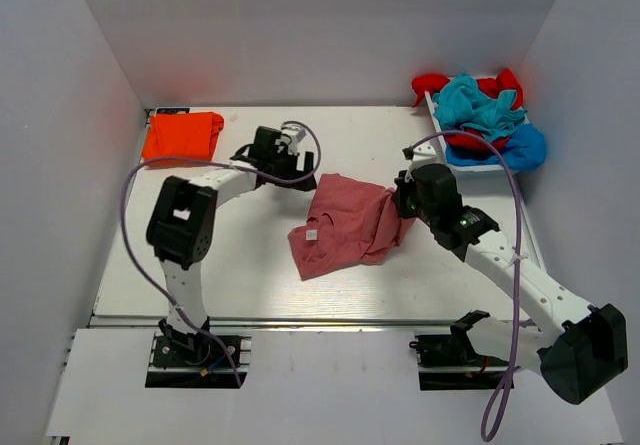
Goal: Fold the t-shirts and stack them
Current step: Flatten out the tshirt
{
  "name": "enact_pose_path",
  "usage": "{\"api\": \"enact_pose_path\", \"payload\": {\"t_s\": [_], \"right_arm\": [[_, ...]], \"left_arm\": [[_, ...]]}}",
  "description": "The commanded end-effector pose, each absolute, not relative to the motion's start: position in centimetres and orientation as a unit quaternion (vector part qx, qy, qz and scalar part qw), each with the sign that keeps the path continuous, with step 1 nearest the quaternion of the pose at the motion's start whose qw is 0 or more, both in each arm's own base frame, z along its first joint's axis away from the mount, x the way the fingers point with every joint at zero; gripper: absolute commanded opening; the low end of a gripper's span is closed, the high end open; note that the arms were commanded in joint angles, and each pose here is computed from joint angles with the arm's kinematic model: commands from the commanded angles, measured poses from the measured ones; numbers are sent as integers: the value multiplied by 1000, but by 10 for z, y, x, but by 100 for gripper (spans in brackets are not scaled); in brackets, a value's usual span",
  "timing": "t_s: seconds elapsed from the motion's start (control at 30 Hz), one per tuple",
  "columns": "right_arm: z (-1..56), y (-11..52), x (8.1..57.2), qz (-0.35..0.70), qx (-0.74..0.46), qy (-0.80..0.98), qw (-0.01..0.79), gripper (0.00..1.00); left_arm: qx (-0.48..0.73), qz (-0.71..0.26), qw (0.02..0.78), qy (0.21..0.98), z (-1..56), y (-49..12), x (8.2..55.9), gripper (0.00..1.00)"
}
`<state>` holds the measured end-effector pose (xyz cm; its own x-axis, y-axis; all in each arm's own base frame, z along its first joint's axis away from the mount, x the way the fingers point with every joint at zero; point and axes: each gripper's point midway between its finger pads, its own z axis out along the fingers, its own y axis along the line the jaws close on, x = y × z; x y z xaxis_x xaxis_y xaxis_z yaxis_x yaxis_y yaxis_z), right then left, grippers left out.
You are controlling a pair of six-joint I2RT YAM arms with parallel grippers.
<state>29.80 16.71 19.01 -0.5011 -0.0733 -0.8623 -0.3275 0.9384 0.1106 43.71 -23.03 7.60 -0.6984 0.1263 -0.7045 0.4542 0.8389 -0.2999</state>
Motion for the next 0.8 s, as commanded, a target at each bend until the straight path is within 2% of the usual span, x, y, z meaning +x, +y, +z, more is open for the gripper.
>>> {"api": "enact_pose_path", "payload": {"t_s": [0.0, 0.03, 0.23, 0.27, 0.3, 0.33, 0.4, 0.43, 0.47, 0.5, 0.6, 0.63, 0.67, 0.77], "right_arm": [[179, 158, 302, 104, -106, 865, 480, 0], [174, 158, 301, 101, -108, 868, 474, 0], [164, 148, 302, 75, -97, 877, 464, 0], [163, 147, 301, 73, -97, 877, 464, 0], [161, 147, 301, 73, -97, 878, 463, 0], [162, 147, 301, 74, -95, 877, 465, 0], [161, 146, 301, 72, -94, 878, 464, 0], [161, 146, 301, 70, -95, 878, 464, 0], [160, 145, 301, 70, -95, 879, 463, 0], [162, 145, 301, 71, -93, 878, 465, 0], [164, 145, 300, 72, -92, 876, 468, 0], [169, 143, 300, 71, -90, 872, 475, 0], [171, 143, 300, 72, -89, 871, 477, 0], [186, 141, 304, 71, -84, 862, 494, 0]], "left_arm": [[230, -283, 361, 858, 102, -280, 445, 100], [231, -280, 337, 869, 77, -285, 445, 100], [247, -268, 308, 879, 42, -316, 451, 100], [255, -259, 305, 880, 36, -320, 448, 95], [256, -245, 302, 885, 27, -324, 449, 86], [253, -236, 294, 891, 21, -321, 448, 61], [256, -222, 298, 893, 20, -326, 449, 44], [254, -216, 295, 895, 19, -324, 448, 21], [252, -210, 298, 897, 18, -322, 450, 5], [250, -196, 302, 899, 17, -321, 451, 0], [236, -182, 338, 893, 47, -315, 458, 0], [230, -178, 367, 884, 73, -314, 465, 0], [223, -171, 365, 888, 69, -310, 464, 0], [196, -149, 424, 871, 125, -297, 473, 0]]}}
